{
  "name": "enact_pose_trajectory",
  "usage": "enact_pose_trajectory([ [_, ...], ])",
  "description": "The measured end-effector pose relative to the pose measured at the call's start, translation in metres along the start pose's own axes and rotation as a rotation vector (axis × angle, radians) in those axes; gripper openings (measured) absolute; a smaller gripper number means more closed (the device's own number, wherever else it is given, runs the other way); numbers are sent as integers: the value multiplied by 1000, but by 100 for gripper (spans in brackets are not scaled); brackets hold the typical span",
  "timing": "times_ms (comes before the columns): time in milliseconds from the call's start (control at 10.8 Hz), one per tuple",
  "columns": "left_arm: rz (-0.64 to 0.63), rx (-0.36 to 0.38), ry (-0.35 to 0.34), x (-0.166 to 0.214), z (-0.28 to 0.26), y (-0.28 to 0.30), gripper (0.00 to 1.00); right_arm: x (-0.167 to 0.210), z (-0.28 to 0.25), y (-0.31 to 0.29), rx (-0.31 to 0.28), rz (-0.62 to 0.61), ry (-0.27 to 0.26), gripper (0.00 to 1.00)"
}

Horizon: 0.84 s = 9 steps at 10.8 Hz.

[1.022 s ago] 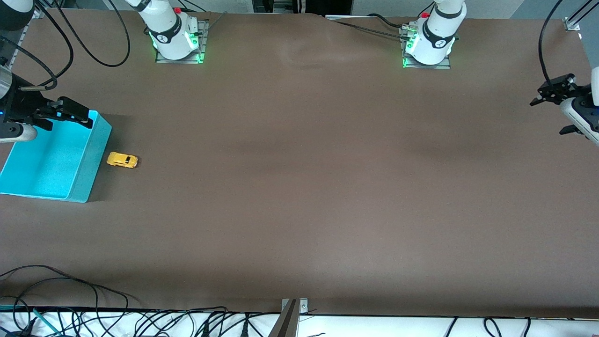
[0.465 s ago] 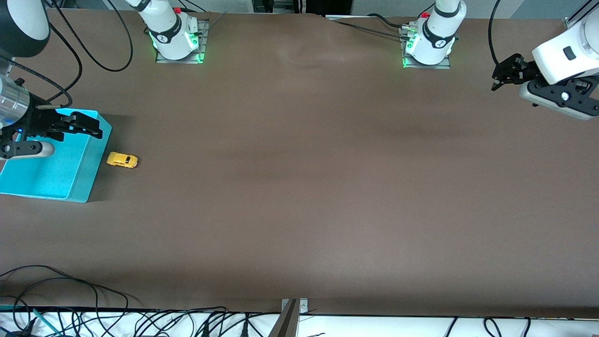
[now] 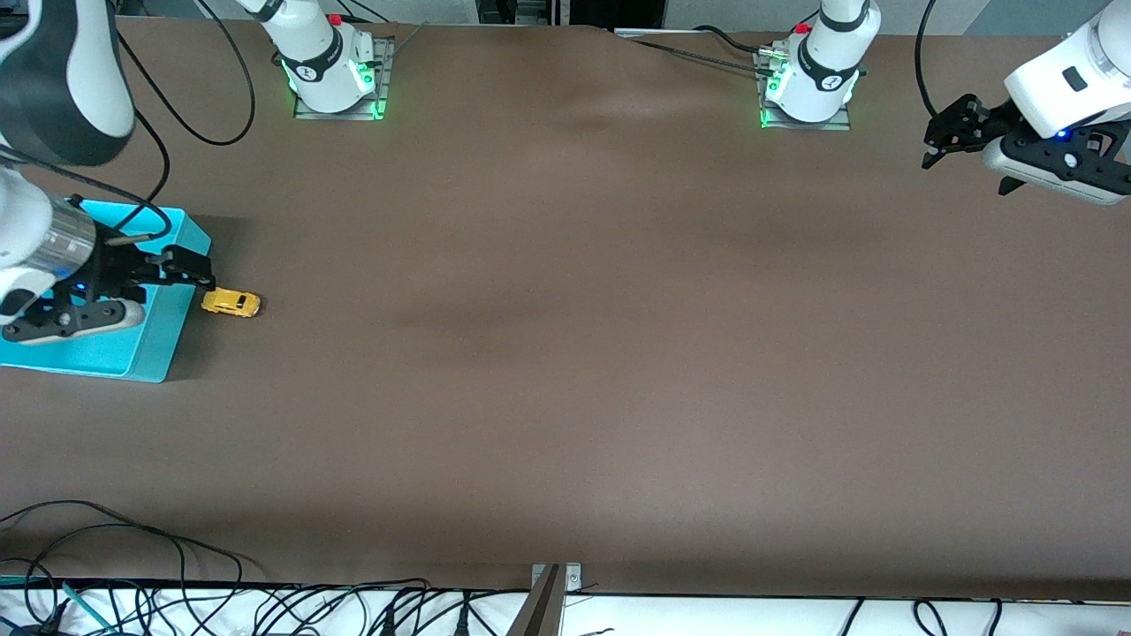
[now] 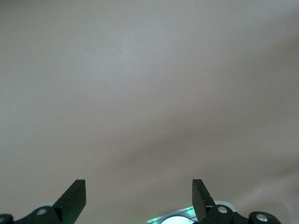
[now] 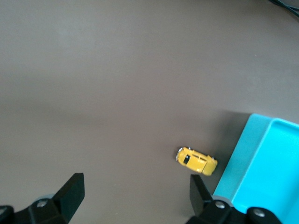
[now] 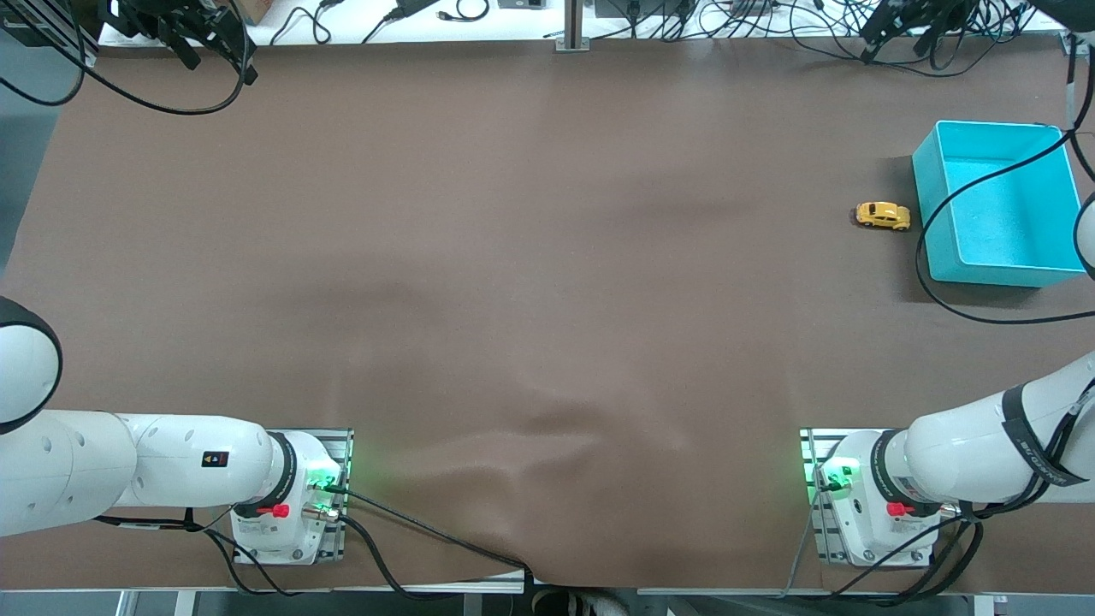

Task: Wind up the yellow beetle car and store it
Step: 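Reach the right gripper toward the car beside the cyan box, then lower the right gripper and close it on the car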

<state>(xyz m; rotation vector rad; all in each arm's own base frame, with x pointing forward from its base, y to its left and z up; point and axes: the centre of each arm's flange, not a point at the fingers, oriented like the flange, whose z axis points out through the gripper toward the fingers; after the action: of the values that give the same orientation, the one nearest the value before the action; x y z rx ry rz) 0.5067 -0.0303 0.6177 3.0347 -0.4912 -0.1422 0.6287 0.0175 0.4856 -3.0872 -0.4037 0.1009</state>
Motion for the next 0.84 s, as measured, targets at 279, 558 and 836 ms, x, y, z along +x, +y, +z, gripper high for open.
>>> enact_pose_trajectory([
  [279,-12,-10,4,-1,0,-6,100,-8,49,8,4,-152,-41,100],
  [558,-10,4,3,-1,-1,-3,100,-18,86,29,-25,-308,-41,100],
  [836,-14,7,8,-1,-3,-2,100,-33,125,54,-32,-499,-29,100],
])
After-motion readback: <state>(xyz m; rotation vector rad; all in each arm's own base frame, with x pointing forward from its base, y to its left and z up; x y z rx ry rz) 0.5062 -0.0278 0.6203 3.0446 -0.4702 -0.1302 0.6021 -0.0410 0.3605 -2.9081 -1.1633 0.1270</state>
